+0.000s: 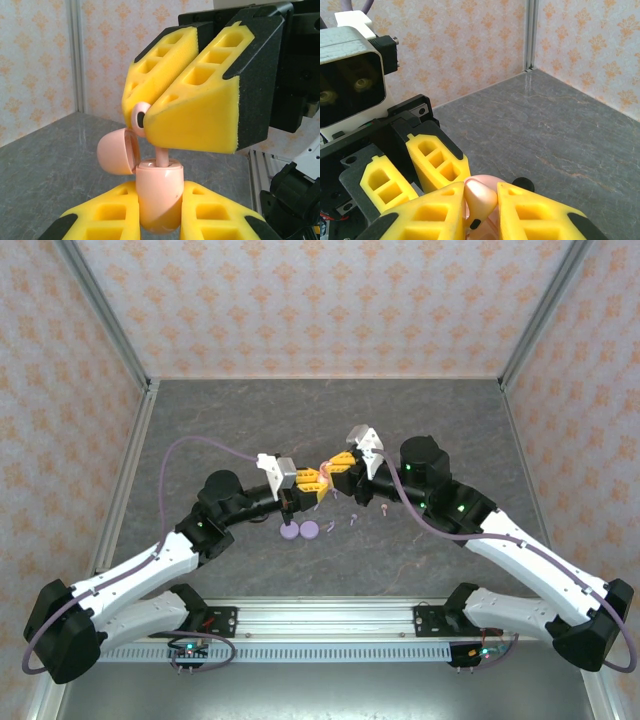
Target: Insert wireless bluetooth earbuds into charging case
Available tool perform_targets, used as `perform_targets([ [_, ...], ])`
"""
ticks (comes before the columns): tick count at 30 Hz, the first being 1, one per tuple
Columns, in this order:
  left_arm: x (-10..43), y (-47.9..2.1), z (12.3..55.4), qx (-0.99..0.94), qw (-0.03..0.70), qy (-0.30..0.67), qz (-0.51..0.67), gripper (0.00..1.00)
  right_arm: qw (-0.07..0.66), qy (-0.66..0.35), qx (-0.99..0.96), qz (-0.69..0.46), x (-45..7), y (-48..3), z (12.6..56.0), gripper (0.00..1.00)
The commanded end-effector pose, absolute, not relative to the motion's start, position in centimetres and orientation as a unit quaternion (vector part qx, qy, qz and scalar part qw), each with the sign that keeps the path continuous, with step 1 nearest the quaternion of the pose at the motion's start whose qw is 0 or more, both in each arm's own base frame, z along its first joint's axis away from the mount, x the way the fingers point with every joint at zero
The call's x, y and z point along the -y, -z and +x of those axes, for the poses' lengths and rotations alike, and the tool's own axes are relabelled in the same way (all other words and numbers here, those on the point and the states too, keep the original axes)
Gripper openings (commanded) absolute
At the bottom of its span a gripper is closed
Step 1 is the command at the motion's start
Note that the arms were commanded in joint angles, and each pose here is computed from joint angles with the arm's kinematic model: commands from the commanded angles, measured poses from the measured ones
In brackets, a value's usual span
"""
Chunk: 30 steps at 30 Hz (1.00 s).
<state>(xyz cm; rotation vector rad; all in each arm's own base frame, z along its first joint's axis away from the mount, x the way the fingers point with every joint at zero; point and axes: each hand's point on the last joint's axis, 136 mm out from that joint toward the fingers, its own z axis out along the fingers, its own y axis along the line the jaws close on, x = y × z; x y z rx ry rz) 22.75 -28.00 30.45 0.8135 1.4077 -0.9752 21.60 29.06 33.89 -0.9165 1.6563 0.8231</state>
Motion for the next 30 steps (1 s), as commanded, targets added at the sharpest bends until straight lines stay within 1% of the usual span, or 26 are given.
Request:
perform_targets([
  [1,27.9,-34.2,22.4,-0.557,0.625,0.428,0.341,0.0,0.501,-0.359,-0.684,-0.391,-29.3,-33.5,20.6,0.21],
  [8,27.9,-34.2,22.5,-0.556,0.625,0.432,0.336,0.0,0.494,-0.363,-0.685,-0.392,-29.4,-33.3,20.4,0.22],
  [16,28.0,-33.9,22.4,-0.557,0.622,0.432,0.34,0.0,0.488,-0.371,-0.694,-0.376,-29.6,-34.2,20.8,0.3],
  [17,28.0,-33.8,22.4,-0.558,0.621,0.431,0.34,0.0,0.488,-0.375,-0.694,-0.374,-29.7,-34.5,20.8,0.32],
  [20,28.0,-33.6,22.4,-0.559,0.621,0.43,0.341,0.0,0.49,-0.386,-0.693,-0.36,-29.7,-36.0,20.8,0.44],
  [23,27.9,-33.5,22.4,-0.558,0.624,0.428,0.341,0.0,0.498,-0.392,-0.695,-0.339,-29.3,-37.8,21.0,0.53],
  [26,27.8,-33.3,22.5,-0.559,0.628,0.424,0.338,0.0,0.5,-0.392,-0.705,-0.314,-28.6,-39.1,21.4,0.59],
  [30,27.6,-33.0,22.7,-0.559,0.633,0.418,0.335,0.0,0.499,-0.395,-0.718,-0.282,-27.5,-40.0,21.9,0.63],
])
